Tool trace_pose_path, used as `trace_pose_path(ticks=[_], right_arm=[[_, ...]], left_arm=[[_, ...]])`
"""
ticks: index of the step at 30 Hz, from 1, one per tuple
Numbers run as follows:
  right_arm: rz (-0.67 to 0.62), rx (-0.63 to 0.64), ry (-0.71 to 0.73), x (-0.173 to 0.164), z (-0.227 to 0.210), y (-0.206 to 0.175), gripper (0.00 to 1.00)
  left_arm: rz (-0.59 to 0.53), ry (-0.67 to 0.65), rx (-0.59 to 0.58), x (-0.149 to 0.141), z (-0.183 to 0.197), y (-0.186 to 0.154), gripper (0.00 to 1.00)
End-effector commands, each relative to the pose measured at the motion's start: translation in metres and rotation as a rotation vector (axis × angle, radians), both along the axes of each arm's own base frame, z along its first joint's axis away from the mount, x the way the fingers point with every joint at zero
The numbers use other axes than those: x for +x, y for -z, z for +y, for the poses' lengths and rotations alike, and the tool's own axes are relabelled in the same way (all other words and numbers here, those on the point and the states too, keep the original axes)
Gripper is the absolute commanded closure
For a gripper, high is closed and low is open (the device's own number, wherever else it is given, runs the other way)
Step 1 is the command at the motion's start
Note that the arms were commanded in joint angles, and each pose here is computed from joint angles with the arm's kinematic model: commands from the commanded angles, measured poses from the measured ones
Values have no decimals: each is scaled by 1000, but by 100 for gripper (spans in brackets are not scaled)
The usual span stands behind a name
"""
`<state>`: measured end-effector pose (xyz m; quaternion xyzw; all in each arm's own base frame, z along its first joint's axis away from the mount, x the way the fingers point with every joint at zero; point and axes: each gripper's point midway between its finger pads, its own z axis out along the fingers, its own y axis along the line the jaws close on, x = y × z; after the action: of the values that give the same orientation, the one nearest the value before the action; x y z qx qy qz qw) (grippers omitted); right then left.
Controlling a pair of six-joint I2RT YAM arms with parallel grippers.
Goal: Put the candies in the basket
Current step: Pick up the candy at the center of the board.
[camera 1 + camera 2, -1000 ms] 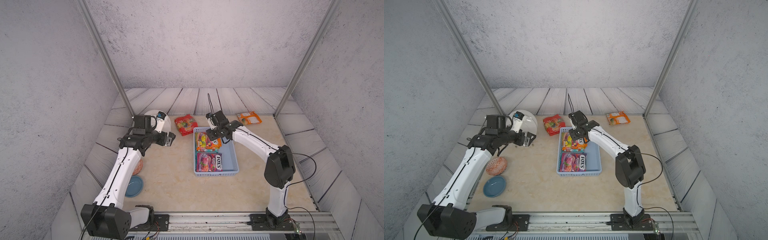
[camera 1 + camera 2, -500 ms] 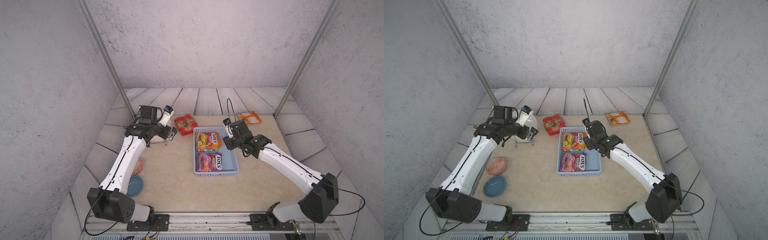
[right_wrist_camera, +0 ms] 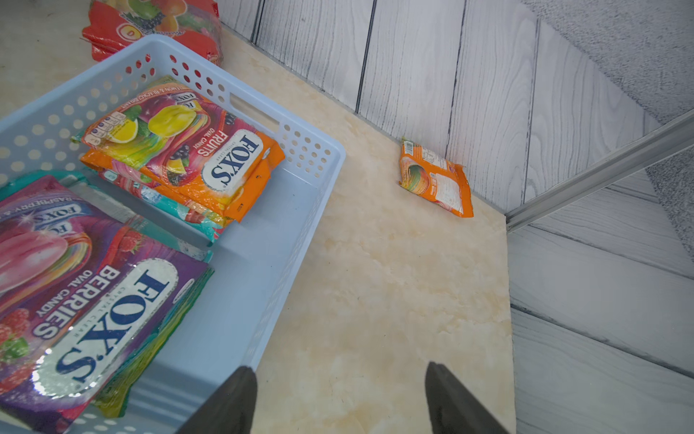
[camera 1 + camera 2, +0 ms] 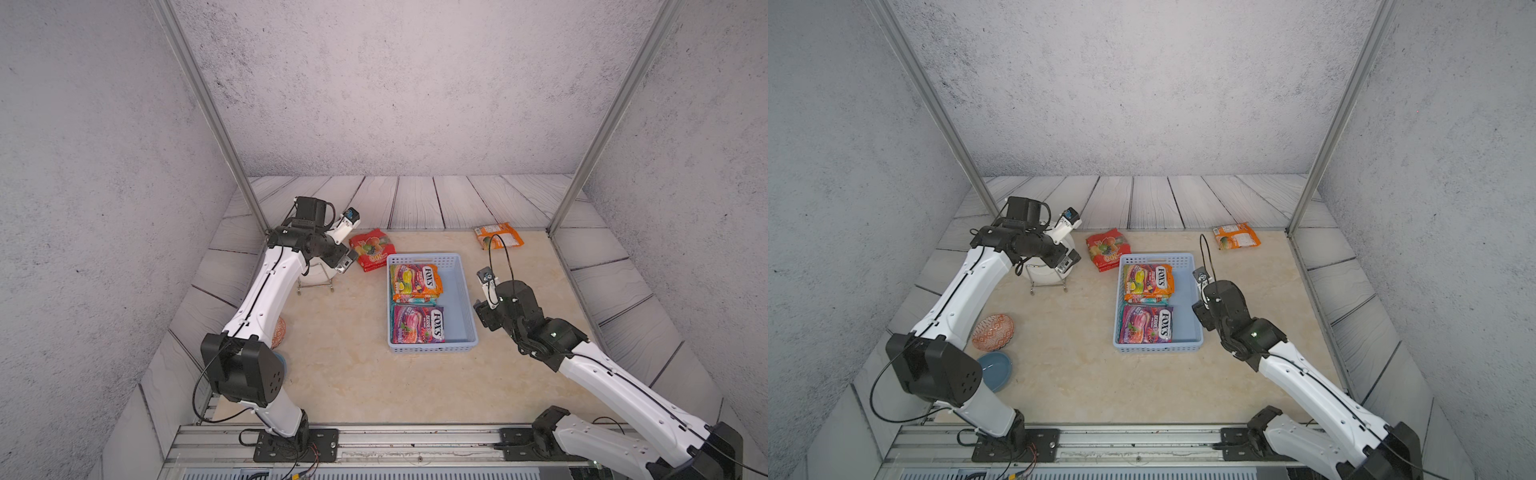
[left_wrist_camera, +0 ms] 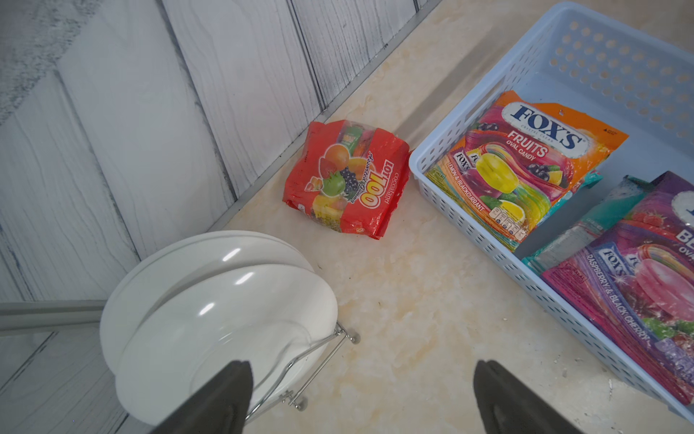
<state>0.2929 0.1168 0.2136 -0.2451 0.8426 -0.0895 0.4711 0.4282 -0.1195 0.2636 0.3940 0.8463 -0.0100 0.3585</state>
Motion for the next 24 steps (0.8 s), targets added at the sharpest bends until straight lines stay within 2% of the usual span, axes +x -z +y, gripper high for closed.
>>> trace_pose_path(ticks=[1,6,9,18,24], right_arm=[[-99,-1,-16,-4,-7,-7,16],[-209,31,-40,-18,-15,-9,1],[-264,50,-38,-25,-21,-10,1],[-335,31,-38,-24,-24,-16,1],[-356,32,-36,-24,-25,-19,1]], left_arm=[[15,109,47,0,-9,8,2],[14,192,126,10,-14,20,1],[1,202,171,26,-15,27,2],[80,189,228,71,-24,64,1],[101,281,308,87,-35,97,0]])
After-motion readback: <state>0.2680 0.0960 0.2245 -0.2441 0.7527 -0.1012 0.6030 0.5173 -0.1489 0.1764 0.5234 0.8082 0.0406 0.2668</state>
